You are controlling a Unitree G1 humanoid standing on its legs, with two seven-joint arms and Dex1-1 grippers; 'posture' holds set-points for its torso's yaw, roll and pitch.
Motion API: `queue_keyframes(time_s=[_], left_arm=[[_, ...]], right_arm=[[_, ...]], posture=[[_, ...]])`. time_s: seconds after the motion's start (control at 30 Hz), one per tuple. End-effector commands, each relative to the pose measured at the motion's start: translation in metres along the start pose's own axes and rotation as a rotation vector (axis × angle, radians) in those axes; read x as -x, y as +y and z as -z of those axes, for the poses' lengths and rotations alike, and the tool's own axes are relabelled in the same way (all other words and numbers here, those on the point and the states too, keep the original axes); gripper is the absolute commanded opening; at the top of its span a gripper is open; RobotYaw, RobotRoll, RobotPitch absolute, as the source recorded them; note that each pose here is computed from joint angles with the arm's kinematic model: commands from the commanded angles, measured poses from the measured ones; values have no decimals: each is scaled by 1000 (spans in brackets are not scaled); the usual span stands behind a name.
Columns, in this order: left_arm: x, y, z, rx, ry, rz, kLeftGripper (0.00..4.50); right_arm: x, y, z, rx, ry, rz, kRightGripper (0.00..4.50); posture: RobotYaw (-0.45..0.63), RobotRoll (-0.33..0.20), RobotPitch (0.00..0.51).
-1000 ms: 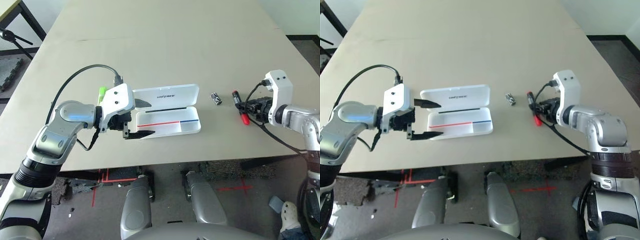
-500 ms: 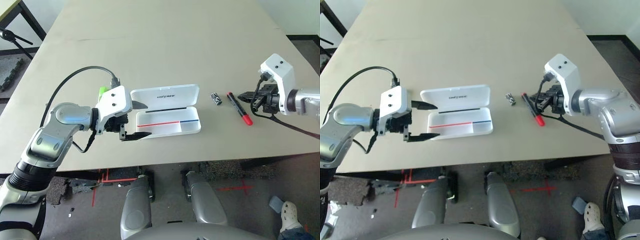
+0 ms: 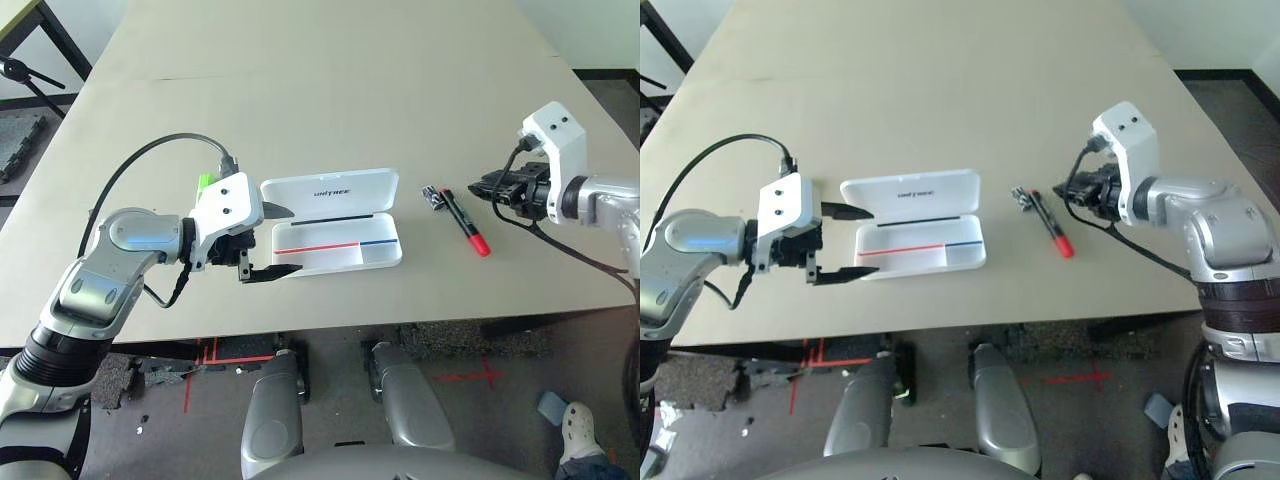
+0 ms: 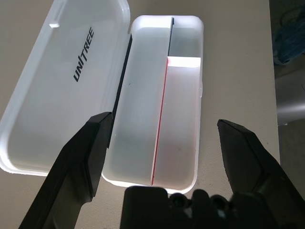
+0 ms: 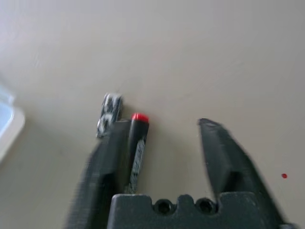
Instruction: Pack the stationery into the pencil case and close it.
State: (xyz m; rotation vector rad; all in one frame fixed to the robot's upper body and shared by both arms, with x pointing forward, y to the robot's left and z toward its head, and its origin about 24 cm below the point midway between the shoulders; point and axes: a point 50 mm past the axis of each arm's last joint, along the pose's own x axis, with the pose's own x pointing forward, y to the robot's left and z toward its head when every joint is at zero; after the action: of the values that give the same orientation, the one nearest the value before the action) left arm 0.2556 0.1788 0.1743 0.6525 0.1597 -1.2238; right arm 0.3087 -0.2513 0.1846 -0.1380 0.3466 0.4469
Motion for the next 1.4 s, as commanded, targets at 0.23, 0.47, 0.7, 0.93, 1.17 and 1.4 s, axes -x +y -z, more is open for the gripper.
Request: queue_keyframes(time_s=[0.23,0.47,0.7,0.93,1.17,1.4], left_arm=[[-8,-3,2,-1,-4,30,4500],[-11,-4,1,-3,-12,41,4500],[-13,-5,2,-3,-15,44,4500],[-15,-6,2,0,-21,38,4500],[-15,-8,1,3,-23,39,4500],[-15,-9,1,5,-21,41,4500]], right_arm=[[14,2,21,-145,-78,15,4453],[25,12,39,-118,48,-29,4453],[26,13,32,-57,94,-34,4453],[19,10,37,-10,151,-7,4453],[7,8,48,-7,212,6,4453],[-1,5,57,-47,232,20,4092]], posture=[[-159,0,227],[-168,0,227],[-164,0,223],[-154,0,223],[-148,0,224],[-140,0,229]])
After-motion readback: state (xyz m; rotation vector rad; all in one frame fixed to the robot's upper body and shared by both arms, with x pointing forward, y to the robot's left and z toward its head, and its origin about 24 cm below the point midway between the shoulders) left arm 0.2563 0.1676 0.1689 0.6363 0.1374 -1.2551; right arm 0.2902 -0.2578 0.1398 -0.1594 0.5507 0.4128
